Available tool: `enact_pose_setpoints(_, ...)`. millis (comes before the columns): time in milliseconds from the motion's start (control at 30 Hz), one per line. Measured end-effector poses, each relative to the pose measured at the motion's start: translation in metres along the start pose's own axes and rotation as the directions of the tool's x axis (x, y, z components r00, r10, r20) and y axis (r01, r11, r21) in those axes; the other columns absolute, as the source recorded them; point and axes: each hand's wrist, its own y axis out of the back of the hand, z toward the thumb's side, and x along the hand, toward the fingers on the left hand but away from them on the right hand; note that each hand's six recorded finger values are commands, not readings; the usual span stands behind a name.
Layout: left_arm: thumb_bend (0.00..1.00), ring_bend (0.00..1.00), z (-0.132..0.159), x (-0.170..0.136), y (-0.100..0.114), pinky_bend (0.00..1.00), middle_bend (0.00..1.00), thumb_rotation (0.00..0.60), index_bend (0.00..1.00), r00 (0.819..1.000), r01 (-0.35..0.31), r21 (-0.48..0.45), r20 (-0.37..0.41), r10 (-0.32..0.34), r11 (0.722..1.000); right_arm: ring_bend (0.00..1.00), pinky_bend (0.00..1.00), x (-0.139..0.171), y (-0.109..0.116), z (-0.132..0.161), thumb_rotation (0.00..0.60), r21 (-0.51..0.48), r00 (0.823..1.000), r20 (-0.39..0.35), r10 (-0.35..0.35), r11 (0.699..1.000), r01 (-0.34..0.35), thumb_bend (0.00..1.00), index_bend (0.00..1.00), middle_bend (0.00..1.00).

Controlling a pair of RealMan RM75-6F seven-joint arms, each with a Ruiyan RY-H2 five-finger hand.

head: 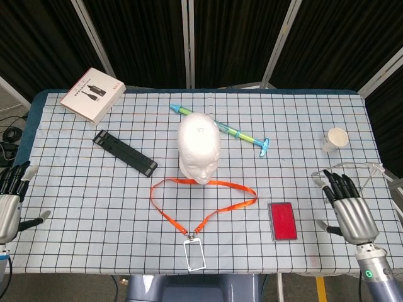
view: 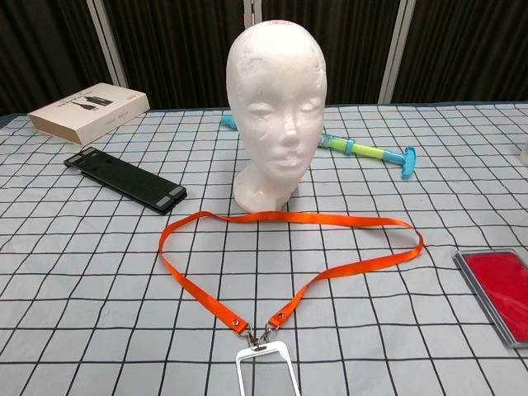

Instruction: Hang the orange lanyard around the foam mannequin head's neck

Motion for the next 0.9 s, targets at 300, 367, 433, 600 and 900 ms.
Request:
enact_pose_setpoints(300, 0.0, 0.0, -0.008, 0.011, -0.013, 0.0, 0.0, 0.6, 0.0, 0.999, 0.033, 0.023, -0.036, -0.032, 0.999, 0.0, 0.0, -0.071, -0.043, 0.049, 0.6, -0.036, 0.971, -0.148, 0.187, 0.98, -0.194, 0.09, 0.35, 0.0)
enact_pose_setpoints(367, 0.0, 0.0, -0.009, 0.013, -0.016, 0.0, 0.0, 0.6, 0.0, 0.998, 0.042, 0.028, -0.04, -0.041, 0.999, 0.0, 0.0, -0.088, -0.053, 0.065, 0.6, -0.041, 0.964, -0.177, 0.2, 0.977, -0.211, 0.1, 0.37, 0.0)
enact_pose_setpoints(433, 0.0, 0.0, -0.01, 0.015, -0.02, 0.0, 0.0, 0.6, 0.0, 0.998, 0.055, 0.033, -0.045, -0.054, 0.998, 0.0, 0.0, -0.1, -0.062, 0.077, 0.6, -0.043, 0.958, -0.193, 0.21, 0.974, -0.222, 0.11, 0.39, 0.0)
enact_pose_setpoints(600, 0.0, 0.0, -0.012, 0.02, -0.03, 0.0, 0.0, 0.6, 0.0, 0.995, 0.08, 0.045, -0.056, -0.078, 0.996, 0.0, 0.0, -0.121, -0.088, 0.102, 0.6, -0.011, 0.951, -0.213, 0.226, 0.972, -0.234, 0.13, 0.43, 0.0)
enact_pose_setpoints(900, 0.0, 0.0, -0.015, 0.023, -0.032, 0.0, 0.0, 0.6, 0.0, 0.994, 0.089, 0.033, -0.065, -0.086, 0.996, 0.0, 0.0, -0.141, -0.119, 0.127, 0.6, 0.12, 0.954, -0.215, 0.207, 0.975, -0.185, 0.16, 0.47, 0.03)
